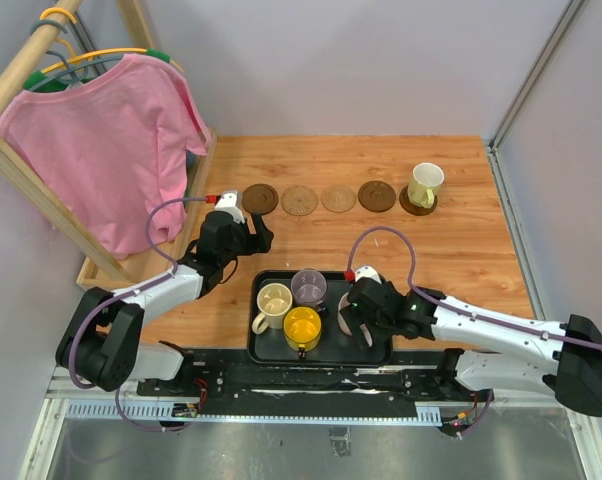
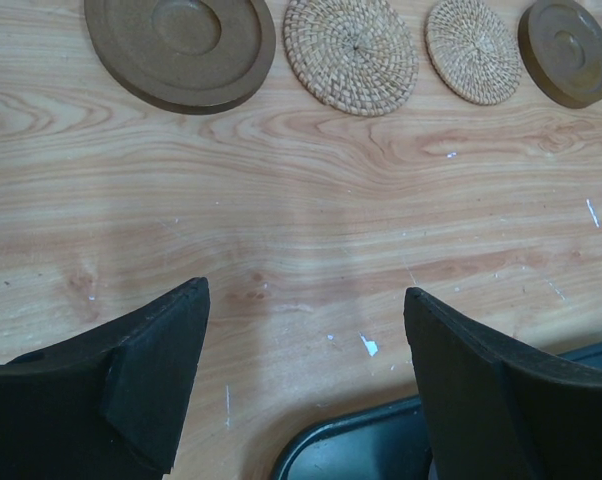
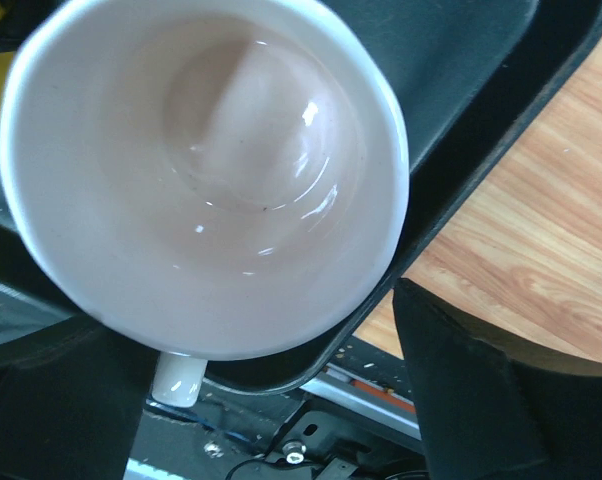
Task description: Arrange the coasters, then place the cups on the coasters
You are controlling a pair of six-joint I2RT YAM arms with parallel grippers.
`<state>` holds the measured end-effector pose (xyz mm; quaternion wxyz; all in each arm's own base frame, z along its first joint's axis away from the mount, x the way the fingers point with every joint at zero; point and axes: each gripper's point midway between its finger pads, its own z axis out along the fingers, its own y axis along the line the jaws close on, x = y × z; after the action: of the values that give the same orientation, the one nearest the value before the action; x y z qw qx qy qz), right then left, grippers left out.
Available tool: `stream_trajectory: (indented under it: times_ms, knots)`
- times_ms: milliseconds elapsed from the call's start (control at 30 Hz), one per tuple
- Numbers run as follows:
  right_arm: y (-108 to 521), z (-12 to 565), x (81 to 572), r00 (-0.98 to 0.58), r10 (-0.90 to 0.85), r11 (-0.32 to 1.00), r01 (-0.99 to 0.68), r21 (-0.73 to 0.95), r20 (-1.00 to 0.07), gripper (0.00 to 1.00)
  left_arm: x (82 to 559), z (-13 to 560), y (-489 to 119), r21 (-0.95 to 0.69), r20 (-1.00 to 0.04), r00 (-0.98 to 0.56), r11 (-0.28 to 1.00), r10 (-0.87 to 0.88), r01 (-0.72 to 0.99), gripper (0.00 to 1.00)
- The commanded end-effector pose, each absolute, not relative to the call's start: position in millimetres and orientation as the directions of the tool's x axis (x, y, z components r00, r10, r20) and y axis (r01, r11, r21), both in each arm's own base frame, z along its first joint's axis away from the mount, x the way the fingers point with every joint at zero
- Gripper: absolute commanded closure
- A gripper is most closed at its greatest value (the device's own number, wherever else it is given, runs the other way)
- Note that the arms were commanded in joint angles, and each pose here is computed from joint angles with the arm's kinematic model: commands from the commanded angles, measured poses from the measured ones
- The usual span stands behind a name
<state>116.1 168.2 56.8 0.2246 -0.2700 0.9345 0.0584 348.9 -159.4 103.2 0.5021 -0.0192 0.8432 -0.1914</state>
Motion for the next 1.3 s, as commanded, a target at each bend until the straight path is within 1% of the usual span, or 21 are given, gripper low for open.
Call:
stream_trajectory:
  times_ms: [0,167,267,367,633,967,1067,1100,1133,1200,1233,1267]
  knots:
    - [163,59,132,-0.731,-0.493,0.856,-0.504,-0.113,-0.472,0.14,351,109,-167,-0.357,-0.849,-0.474,0.915,-0.233,0.189,0.17]
    - [165,61,146,-0.724,-0.490,0.861,-0.488,-0.141,-0.486,0.26,352,110,-168,-0.358,-0.850,-0.472,0.913,-0.233,0.194,0.17]
    - [167,59,150,-0.729,-0.471,0.869,-0.481,-0.118,-0.497,0.34,353,110,-168,-0.357,-0.852,-0.469,0.913,-0.232,0.196,0.17]
    - [175,60,151,-0.726,-0.456,0.869,-0.489,-0.080,-0.514,0.40,354,110,-169,-0.356,-0.851,-0.471,0.913,-0.231,0.197,0.18]
    - [182,54,148,-0.738,-0.417,0.878,-0.477,-0.026,-0.531,0.48,354,108,-170,-0.358,-0.848,-0.477,0.912,-0.230,0.198,0.17]
    - [179,49,148,-0.748,-0.413,0.885,-0.463,-0.037,-0.519,0.59,354,107,-169,-0.355,-0.848,-0.479,0.914,-0.227,0.194,0.17]
    - [178,48,147,-0.751,-0.417,0.885,-0.464,-0.040,-0.512,0.68,353,106,-168,-0.354,-0.847,-0.481,0.915,-0.226,0.193,0.17]
    - [178,48,147,-0.751,-0.418,0.885,-0.464,-0.042,-0.511,0.74,353,106,-168,-0.353,-0.848,-0.480,0.916,-0.226,0.192,0.17]
    - [178,48,147,-0.752,-0.418,0.886,-0.463,-0.044,-0.510,0.83,353,106,-168,-0.352,-0.848,-0.479,0.916,-0.226,0.191,0.17]
    - [177,47,148,-0.754,-0.419,0.887,-0.459,-0.051,-0.506,0.95,353,105,-167,-0.350,-0.848,-0.480,0.918,-0.225,0.188,0.18]
    - [176,47,148,-0.754,-0.420,0.887,-0.458,-0.054,-0.505,0.98,353,105,-167,-0.349,-0.848,-0.480,0.918,-0.223,0.188,0.17]
    - [175,48,148,-0.754,-0.422,0.888,-0.456,-0.060,-0.503,0.99,353,105,-167,-0.349,-0.848,-0.480,0.918,-0.224,0.188,0.17]
